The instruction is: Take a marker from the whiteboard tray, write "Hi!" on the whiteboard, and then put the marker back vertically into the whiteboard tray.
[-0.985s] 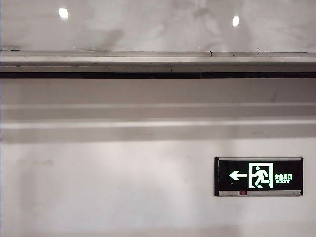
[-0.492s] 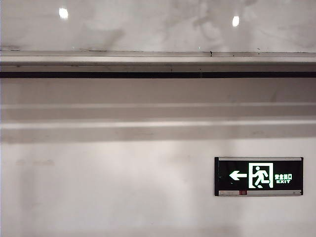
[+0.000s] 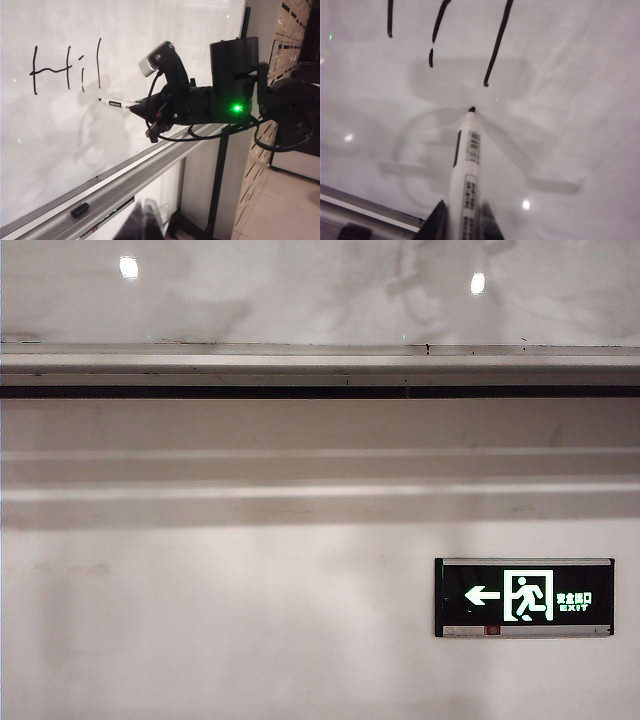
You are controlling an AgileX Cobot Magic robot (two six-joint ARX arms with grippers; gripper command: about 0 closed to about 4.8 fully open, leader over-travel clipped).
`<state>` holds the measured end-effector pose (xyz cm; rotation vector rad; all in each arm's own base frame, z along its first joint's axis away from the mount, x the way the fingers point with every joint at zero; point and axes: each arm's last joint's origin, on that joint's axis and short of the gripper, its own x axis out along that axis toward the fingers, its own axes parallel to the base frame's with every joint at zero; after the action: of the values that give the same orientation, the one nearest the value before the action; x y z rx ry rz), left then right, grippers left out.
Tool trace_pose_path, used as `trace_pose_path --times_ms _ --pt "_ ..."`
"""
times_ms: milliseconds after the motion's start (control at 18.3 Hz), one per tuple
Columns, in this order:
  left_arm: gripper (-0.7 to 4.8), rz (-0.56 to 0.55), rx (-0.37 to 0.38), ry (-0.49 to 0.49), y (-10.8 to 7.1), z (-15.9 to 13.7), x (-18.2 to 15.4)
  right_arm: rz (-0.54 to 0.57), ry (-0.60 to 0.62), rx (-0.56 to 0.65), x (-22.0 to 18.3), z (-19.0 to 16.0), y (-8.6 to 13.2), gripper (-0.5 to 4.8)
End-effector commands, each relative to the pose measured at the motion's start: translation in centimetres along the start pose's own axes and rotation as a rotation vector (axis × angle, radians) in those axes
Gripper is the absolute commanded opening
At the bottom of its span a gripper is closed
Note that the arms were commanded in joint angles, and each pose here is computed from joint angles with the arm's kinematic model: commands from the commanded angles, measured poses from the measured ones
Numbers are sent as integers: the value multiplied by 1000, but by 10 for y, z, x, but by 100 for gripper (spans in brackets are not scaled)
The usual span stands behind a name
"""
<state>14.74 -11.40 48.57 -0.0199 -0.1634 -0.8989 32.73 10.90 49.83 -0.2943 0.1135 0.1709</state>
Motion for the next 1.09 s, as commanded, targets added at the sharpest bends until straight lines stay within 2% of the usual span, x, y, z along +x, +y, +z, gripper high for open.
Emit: trace_pose_path --times_ms 55,164,766,1094 --pt "-5 -4 7 -19 0 3 -1 -30 -48 14 0 6 -2 -1" --pt "-5 -4 7 -19 0 3 -1 -69 -45 15 0 6 -3 -1" --pt "-5 -4 7 -19 0 3 -1 -102 -40 16 0 6 -4 -1" --pt "-5 -4 7 -19 0 3 -1 -27 -47 15 0 5 -1 -1"
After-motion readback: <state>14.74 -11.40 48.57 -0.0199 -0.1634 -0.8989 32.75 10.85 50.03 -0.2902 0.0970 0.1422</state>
